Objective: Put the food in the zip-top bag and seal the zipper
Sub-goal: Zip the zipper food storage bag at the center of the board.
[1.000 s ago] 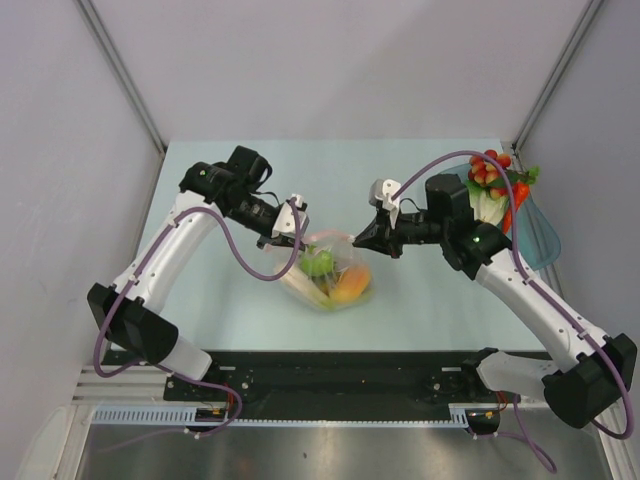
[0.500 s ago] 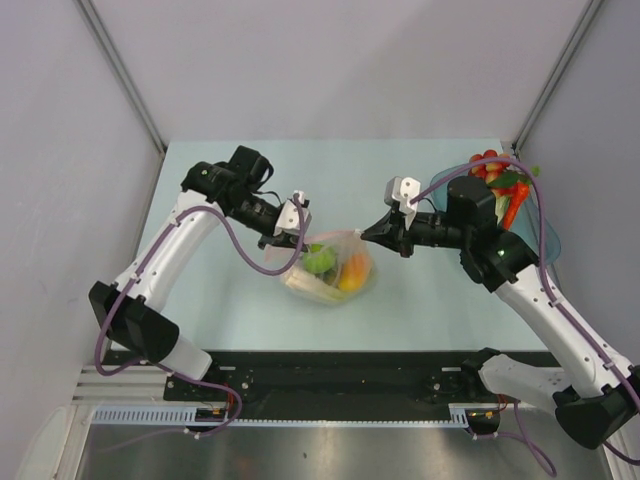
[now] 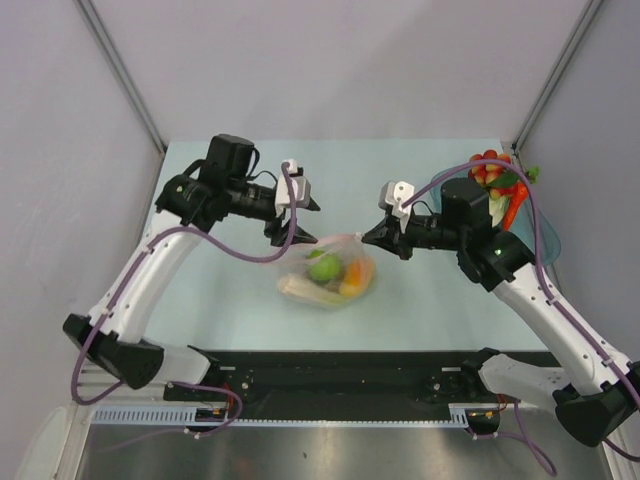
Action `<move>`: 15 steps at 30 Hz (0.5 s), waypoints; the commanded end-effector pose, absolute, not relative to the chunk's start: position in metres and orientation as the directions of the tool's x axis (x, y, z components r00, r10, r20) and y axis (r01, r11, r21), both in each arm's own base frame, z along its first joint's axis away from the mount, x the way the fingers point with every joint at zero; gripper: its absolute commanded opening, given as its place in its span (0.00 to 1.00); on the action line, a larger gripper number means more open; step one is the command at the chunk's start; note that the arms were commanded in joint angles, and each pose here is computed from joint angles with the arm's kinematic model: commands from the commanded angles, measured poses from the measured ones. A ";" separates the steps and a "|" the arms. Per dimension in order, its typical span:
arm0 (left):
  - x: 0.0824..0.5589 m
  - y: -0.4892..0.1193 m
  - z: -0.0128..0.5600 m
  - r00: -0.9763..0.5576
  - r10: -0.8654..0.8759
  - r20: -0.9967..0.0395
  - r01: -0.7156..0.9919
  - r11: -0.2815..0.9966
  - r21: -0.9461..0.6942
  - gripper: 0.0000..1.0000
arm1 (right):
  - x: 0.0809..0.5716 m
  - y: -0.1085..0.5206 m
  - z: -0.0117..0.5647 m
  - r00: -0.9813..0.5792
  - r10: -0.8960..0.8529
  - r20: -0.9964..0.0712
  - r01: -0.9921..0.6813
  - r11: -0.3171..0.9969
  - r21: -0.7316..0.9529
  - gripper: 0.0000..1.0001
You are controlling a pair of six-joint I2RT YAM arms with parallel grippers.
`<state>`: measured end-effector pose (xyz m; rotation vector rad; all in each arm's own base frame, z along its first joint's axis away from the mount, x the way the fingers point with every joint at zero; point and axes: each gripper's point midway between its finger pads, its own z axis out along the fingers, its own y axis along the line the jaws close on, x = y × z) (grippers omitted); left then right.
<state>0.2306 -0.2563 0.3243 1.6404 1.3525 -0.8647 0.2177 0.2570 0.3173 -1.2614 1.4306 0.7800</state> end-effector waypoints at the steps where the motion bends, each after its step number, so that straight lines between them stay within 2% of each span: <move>1: 0.225 -0.284 0.374 0.237 0.272 -0.933 0.969 -0.002 0.246 0.68 | 0.219 0.258 0.342 0.128 -0.258 -0.958 -0.944 0.265 -0.197 0.00; 8: 0.216 -0.326 0.361 0.217 0.249 -0.944 0.976 -0.045 0.213 0.60 | 0.218 0.261 0.348 0.120 -0.241 -0.963 -0.938 0.290 -0.190 0.00; 15: 0.215 -0.339 0.344 0.190 0.272 -0.943 0.981 -0.081 0.175 0.50 | 0.214 0.266 0.350 0.129 -0.238 -0.963 -0.938 0.285 -0.197 0.00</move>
